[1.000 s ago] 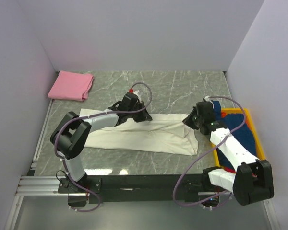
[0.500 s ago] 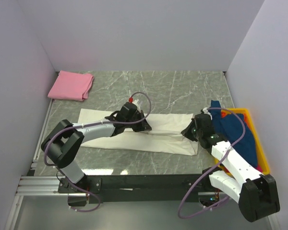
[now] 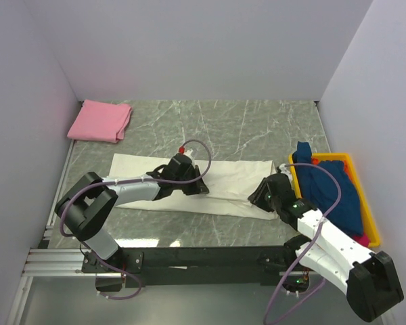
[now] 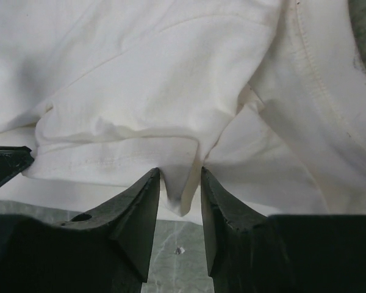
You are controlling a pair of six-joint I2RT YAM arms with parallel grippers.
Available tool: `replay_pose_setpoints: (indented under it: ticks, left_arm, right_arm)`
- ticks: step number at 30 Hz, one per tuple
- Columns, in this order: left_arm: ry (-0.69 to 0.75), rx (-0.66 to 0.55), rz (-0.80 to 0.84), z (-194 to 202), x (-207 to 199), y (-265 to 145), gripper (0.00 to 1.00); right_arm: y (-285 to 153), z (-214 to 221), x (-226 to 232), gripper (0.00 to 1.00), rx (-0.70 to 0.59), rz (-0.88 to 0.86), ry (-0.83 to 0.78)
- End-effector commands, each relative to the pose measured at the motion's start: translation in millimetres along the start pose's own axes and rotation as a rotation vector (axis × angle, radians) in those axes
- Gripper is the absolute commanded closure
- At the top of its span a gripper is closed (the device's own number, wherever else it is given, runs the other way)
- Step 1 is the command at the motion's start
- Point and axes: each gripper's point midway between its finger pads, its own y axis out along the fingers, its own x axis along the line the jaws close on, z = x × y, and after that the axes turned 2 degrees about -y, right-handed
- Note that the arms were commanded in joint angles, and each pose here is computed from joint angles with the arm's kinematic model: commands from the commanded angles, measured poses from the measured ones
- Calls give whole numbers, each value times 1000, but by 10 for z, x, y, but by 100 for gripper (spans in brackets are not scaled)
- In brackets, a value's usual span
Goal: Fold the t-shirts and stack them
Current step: Fold the tshirt
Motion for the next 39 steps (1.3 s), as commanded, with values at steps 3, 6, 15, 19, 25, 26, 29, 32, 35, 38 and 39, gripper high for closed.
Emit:
replay_pose_setpoints:
  ticks: [3,6,15,19,25,26,29,32,35,38,39]
  left_arm:
    - [23,-60,0,-93,-22,-55,86]
    - [19,-68,-5,-113,-18,-58,84]
    - [48,-83,-55,-194,15,-78,99]
    - [66,-74,-94,-198,69,-67,99]
    - [89,-75,-111,-229,84,-47,98]
    - [91,-55,-121,-195,104,-53,98]
    - [93,-37,-129,-168,129,-15,91]
    - [89,-28,-121,-140,131,1,80]
    - [91,-31,-127,-153,135,3,66]
    - [100,-54,-124,-229,69,-62,56]
    - [106,-63,-127,-264,52,-89,54]
  right_arm:
    - [-62,-51,-37,59,-50,5,18]
    - [-72,-52,-17,59,-50,-2,15]
    - [-64,-38,106,59,-41,-24,-4]
    - [-56,22,138,60,-27,-33,-11]
    - [-65,123,145,63,-12,-49,-11]
    - [-54,160,123,64,-3,-43,-12]
    - [-31,251,59,71,15,-28,-10]
    - [-3,334,-17,80,31,-8,1]
    - [5,354,-64,85,32,8,9]
    - [-20,355,-54,79,35,0,-1]
    - [-43,337,-41,74,30,-4,-1]
